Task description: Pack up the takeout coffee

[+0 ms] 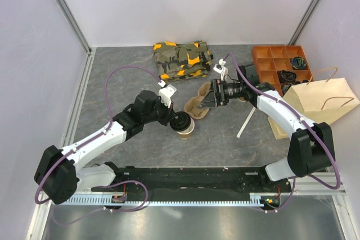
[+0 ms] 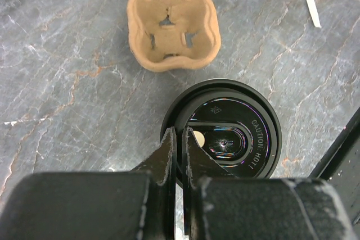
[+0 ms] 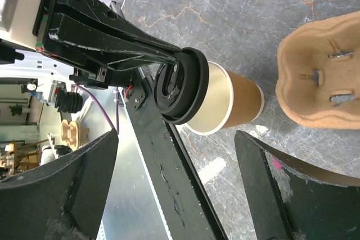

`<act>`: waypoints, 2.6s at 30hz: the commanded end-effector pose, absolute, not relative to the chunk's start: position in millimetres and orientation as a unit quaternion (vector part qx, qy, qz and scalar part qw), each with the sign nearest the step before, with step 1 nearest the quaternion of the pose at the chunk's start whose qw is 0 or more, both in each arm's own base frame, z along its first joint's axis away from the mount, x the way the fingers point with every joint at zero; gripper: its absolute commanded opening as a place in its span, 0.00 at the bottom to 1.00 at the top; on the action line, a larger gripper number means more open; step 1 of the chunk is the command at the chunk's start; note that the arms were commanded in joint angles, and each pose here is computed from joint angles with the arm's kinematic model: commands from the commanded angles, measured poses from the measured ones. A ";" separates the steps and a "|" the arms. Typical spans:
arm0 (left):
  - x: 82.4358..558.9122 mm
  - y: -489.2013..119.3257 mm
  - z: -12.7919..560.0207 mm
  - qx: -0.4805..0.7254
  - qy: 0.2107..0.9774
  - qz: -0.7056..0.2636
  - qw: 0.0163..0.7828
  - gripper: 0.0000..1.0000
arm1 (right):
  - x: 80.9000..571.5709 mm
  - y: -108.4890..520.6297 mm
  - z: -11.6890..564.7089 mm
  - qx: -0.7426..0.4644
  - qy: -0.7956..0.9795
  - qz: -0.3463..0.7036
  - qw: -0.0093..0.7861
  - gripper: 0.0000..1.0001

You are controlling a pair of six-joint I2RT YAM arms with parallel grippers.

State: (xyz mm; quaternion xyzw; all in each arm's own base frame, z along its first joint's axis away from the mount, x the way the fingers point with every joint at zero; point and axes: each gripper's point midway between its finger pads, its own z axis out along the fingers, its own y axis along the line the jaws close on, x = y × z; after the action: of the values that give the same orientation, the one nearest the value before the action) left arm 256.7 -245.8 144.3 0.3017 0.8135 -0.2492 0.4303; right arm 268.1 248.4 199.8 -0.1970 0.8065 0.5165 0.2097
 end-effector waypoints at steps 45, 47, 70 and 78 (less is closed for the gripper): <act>261.4 -264.7 141.3 0.315 0.808 -0.212 0.450 0.06 | 262.7 256.3 198.3 -0.217 0.793 0.534 0.199 0.95; 261.0 -265.7 143.1 0.316 0.808 -0.213 0.450 0.06 | 262.0 256.3 197.9 -0.216 0.793 0.534 0.197 0.96; 252.4 -272.5 142.8 0.343 0.801 -0.200 0.448 0.18 | 262.3 255.0 195.3 -0.217 0.796 0.529 0.200 0.97; 257.4 -265.6 139.7 0.334 0.807 -0.178 0.453 0.18 | 262.6 255.1 195.9 -0.218 0.796 0.529 0.199 0.97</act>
State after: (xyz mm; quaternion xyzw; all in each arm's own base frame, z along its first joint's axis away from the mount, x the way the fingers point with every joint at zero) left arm 245.4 -265.6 125.7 0.3347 0.8164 -0.1991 0.4263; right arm 263.5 253.0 195.8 -0.2038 0.8034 0.5243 0.1953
